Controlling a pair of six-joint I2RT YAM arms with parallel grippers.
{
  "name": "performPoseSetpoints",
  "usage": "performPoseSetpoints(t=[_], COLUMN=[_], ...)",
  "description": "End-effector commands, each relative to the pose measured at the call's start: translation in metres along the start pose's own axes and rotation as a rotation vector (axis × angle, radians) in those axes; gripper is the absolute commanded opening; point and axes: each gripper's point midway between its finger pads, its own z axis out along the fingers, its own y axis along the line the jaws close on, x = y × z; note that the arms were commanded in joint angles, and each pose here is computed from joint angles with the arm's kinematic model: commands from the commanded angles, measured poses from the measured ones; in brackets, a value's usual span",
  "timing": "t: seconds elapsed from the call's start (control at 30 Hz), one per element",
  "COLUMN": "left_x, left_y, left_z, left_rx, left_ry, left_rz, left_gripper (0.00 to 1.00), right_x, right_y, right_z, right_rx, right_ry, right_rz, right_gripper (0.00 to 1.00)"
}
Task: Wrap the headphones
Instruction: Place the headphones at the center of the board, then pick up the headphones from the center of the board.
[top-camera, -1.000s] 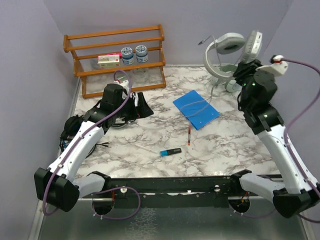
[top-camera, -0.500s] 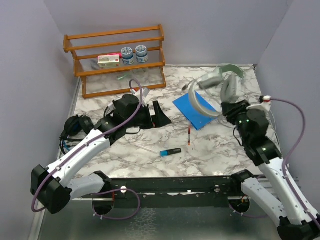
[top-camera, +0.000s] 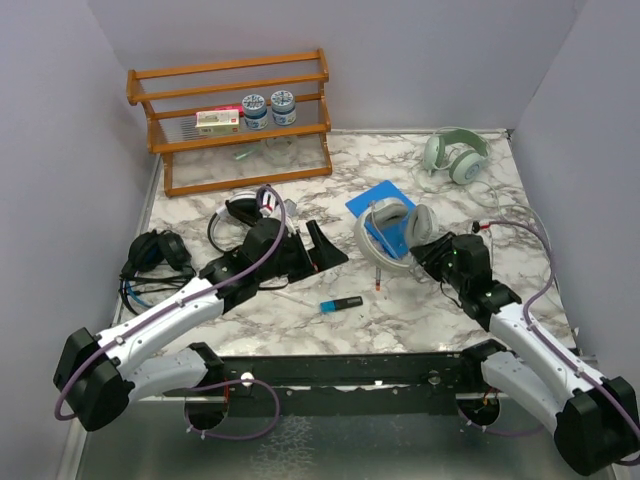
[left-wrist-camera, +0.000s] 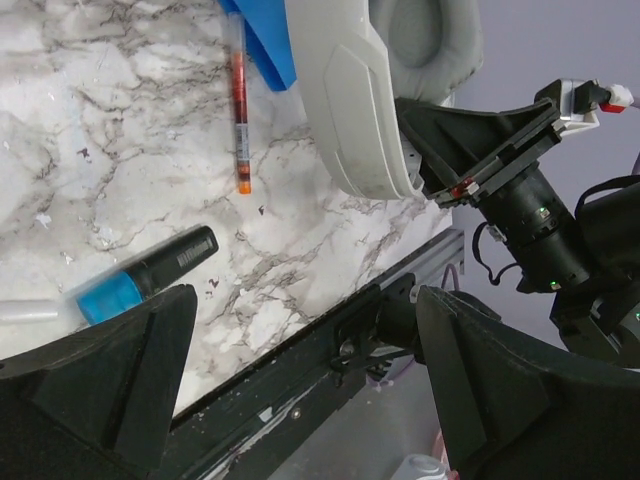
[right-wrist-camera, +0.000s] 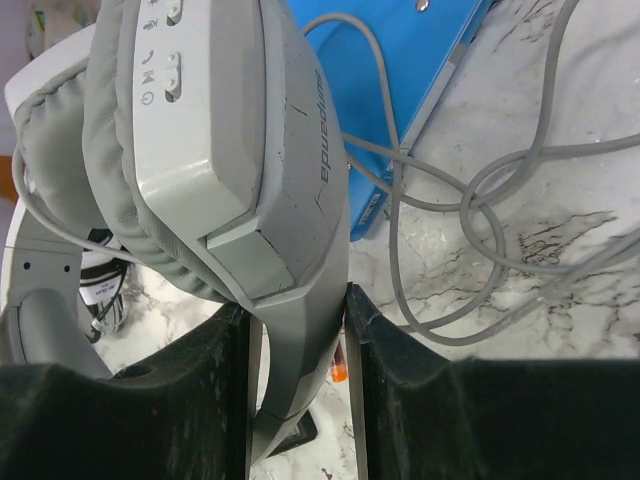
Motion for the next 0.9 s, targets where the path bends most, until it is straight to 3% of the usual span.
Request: performPoseSetpoints(t=[0.0,0.1,0.17,0.3,0.47,0.67,0.87], left_x=[0.003,0.009,0.011,0.014,0.027,0.037,0.044], left_y=[0.006,0.012,0.017,0.022,0.035,0.061,0.081], left_z=[0.015,0.026,0.033,0.043,0.058,0.073,0.088], left_rx=[-0.035,-0.073,-0.095,-0.117,-0.175,-0.351,-0.442], left_ry=[-0.074,-0.087,-0.088,-0.083,-0.079,-0.138,-0.196], left_rz=[-0.129,-0.163,-0.163,-0.171,-0.229,-0.301,-0.502], left_gripper=[0.97,0.97,0.97,0.98,0.98,0.95,0.90], right_x=[-0.006,0.009,0.015,0.007,-0.011,-0.012,-0.019], right_y=[0.037,0.040,0.045,0.056,0.059,0.055,0.070], right_z=[0.009,0.015,0.015,0.004,-0.009,-0.010,-0.018], right_rx=[-0.173,-0.200,-0.222,-0.257,-0.232,-0.188,-0.253], right_ry=[-0.030,0.033,0.056,0.044,0.017,0.089,0.057], right_rz=[0.038,-0.001,-0.017,-0.101,-0.319,-0.564,-0.599], right_gripper=[0.26,0.61,0.77,0.94,0.95,0.94,0.93])
